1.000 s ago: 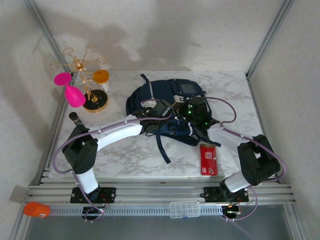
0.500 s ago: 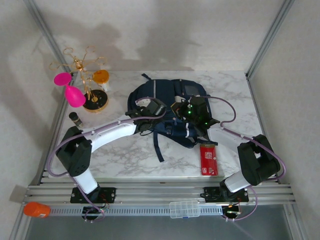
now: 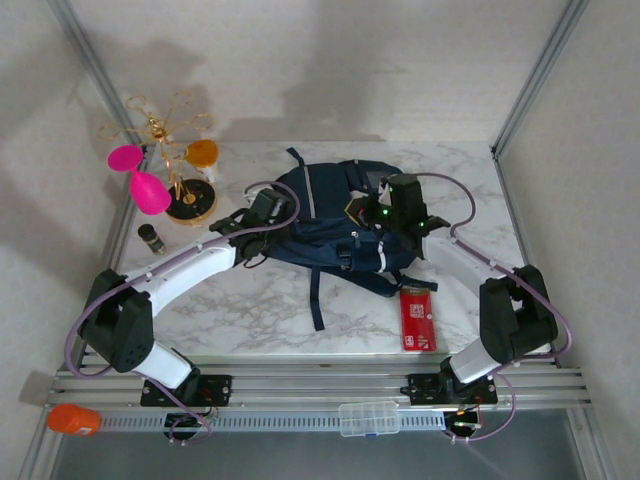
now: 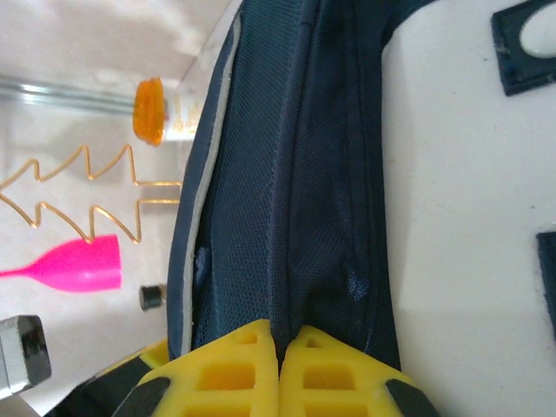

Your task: Pack books, pencil case, and school supplies into a backpack

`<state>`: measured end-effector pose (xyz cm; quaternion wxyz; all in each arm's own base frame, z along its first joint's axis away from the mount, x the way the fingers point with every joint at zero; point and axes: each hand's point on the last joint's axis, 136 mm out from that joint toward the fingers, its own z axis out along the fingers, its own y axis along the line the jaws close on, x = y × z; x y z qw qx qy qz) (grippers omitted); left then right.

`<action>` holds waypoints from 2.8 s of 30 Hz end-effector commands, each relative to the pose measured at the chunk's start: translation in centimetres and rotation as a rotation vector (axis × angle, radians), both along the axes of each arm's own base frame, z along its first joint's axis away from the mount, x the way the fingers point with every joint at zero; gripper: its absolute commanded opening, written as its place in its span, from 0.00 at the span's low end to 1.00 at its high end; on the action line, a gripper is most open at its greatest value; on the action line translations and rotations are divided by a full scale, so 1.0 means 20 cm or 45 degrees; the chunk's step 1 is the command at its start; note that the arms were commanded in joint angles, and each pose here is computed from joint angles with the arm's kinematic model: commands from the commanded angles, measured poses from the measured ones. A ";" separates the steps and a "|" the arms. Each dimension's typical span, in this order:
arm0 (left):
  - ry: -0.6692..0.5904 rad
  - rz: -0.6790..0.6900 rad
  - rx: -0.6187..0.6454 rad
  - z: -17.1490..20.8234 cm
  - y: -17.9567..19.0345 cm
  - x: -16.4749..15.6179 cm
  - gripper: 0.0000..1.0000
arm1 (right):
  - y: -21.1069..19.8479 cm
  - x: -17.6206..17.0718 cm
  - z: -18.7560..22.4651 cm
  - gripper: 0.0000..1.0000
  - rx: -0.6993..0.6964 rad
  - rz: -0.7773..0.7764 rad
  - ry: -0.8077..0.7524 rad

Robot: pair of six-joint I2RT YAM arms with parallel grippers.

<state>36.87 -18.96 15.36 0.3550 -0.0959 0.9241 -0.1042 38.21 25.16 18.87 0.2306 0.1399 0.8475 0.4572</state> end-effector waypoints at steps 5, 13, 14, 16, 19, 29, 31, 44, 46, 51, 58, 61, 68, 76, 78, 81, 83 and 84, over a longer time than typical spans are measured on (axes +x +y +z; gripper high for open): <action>-0.106 -0.297 -0.027 0.10 -0.15 -0.05 0.13 | 0.02 0.07 0.21 0.00 -0.041 0.223 -0.217; -0.139 -0.452 0.003 0.11 -0.30 -0.06 0.37 | 0.03 0.07 0.21 0.00 -0.018 0.222 -0.220; -0.146 -0.459 0.022 0.10 -0.30 -0.05 0.38 | 0.02 0.07 0.21 0.00 -0.018 0.216 -0.218; -0.136 -0.490 0.056 0.07 -0.31 -0.04 0.39 | 0.02 0.08 0.22 0.00 -0.011 0.212 -0.219; -0.142 -0.471 0.101 0.05 -0.29 0.00 0.40 | 0.03 0.08 0.23 0.00 -0.005 0.215 -0.227; -0.177 -0.533 0.029 -0.01 -0.40 0.09 0.34 | 0.03 0.06 0.18 0.00 0.043 0.209 -0.187; -0.189 -0.508 0.022 -0.01 -0.40 0.12 0.27 | 0.03 0.05 0.14 0.00 0.041 0.214 -0.166; -0.318 -0.361 0.079 0.12 -0.21 0.12 0.00 | 0.11 0.12 0.18 0.00 -0.070 0.353 -0.316; -0.301 -0.378 0.056 0.12 -0.21 0.07 0.00 | 0.18 0.13 0.17 0.00 -0.098 0.418 -0.328; -0.240 -0.444 0.054 0.08 -0.25 -0.13 0.00 | 0.17 0.17 0.18 0.00 -0.228 0.496 -0.349; -0.231 -0.575 -0.134 0.15 -0.62 -0.33 0.00 | -0.08 0.37 0.10 0.00 -0.311 0.371 -0.265; -0.241 -0.527 -0.127 0.17 -0.73 -0.30 0.00 | -0.09 0.40 0.07 0.14 -0.319 0.335 -0.213; -0.228 -0.420 -0.117 0.16 -0.72 -0.22 0.00 | -0.18 0.27 0.07 0.60 -0.349 0.126 -0.054; -0.205 -0.422 -0.116 0.11 -0.71 -0.22 0.00 | 0.00 -0.04 0.00 0.54 -0.122 0.063 0.117; -0.195 -0.427 -0.115 0.09 -0.71 -0.22 0.00 | 0.06 -0.08 -0.02 0.51 -0.109 0.063 0.133; -0.188 -0.437 -0.117 0.07 -0.72 -0.23 0.00 | 0.10 -0.07 -0.07 0.42 -0.123 0.024 0.154; -0.182 -0.444 -0.113 0.06 -0.72 -0.23 0.00 | 0.12 -0.05 -0.08 0.27 -0.113 0.024 0.136; -0.181 -0.448 -0.105 0.06 -0.72 -0.23 0.00 | 0.11 -0.04 -0.08 0.21 -0.127 0.026 0.125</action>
